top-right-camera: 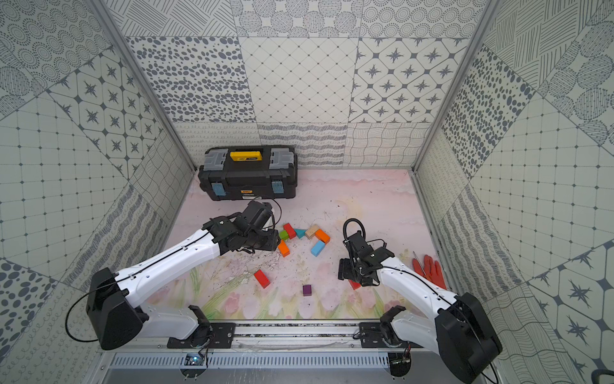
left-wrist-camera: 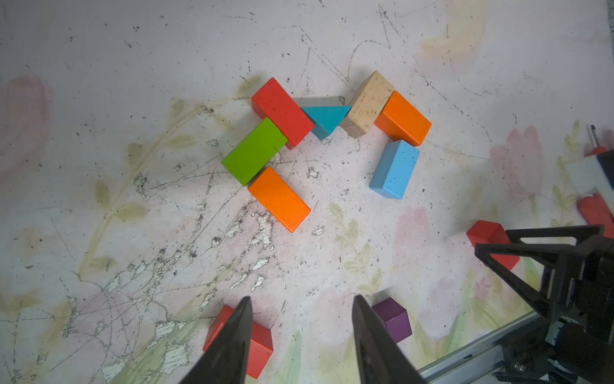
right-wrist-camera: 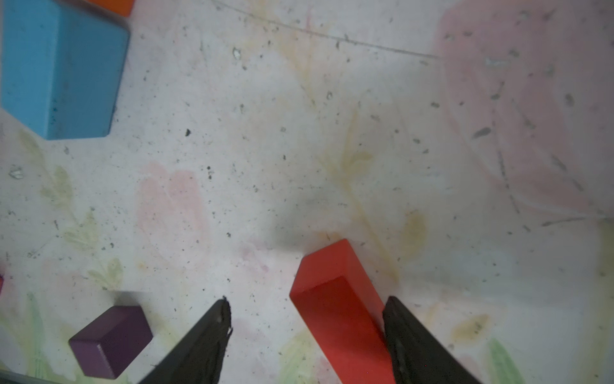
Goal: Assemble a heart with building blocks
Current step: Pick up the building block from the center of the board.
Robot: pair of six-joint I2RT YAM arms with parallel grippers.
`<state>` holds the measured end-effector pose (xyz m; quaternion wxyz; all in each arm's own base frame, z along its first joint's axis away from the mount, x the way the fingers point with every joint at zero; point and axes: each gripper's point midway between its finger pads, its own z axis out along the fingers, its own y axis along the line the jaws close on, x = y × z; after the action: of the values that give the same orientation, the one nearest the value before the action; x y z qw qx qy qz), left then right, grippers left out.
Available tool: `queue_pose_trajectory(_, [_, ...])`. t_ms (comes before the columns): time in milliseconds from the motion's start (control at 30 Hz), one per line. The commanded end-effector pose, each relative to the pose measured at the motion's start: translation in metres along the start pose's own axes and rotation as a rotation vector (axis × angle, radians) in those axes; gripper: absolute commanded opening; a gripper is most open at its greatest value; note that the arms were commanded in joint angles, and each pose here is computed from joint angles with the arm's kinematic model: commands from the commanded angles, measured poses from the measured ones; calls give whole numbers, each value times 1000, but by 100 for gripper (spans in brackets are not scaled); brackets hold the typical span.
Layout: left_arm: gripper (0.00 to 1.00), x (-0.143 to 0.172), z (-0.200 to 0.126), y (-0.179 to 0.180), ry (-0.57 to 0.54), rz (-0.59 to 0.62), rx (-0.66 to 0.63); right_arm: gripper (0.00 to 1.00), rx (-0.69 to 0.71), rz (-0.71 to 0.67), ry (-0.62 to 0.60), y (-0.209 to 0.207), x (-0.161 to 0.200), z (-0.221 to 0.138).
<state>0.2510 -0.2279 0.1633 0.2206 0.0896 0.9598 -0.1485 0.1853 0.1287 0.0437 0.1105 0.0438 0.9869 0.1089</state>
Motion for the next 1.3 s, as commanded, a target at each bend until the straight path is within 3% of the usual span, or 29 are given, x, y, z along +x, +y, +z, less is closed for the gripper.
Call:
queue_pose_trajectory(0, [49,0,0,3,-22,-45,16,74,-24,-22,-18,16,-10,-3])
queue_pose_trajectory(167, [49,6,4,7,-10,-50,10,69,67,-52,-7,8,-9,0])
queue_pose_trajectory(367, [49,9,7,12,-9,-49,3,46,166,-78,-2,0,-1,3])
queue_pose_trajectory(600, [48,13,9,19,-14,-65,-7,30,201,-152,-33,7,-10,-2])
queue_pose_trajectory(700, [48,15,7,25,-23,-73,-18,26,140,-227,-77,35,-19,-13])
queue_pose_trajectory(900, [48,25,5,55,-24,-165,-91,23,46,-445,-105,113,-27,-17])
queue_pose_trajectory(1167, [47,39,6,84,-9,-315,-96,22,15,-641,-58,191,-28,22])
queue_pose_trajectory(1233, [47,42,6,88,-9,-333,-95,27,16,-654,-48,197,-29,32])
queue_pose_trajectory(1267, [47,43,6,89,-10,-342,-90,35,11,-660,-46,200,-30,37])
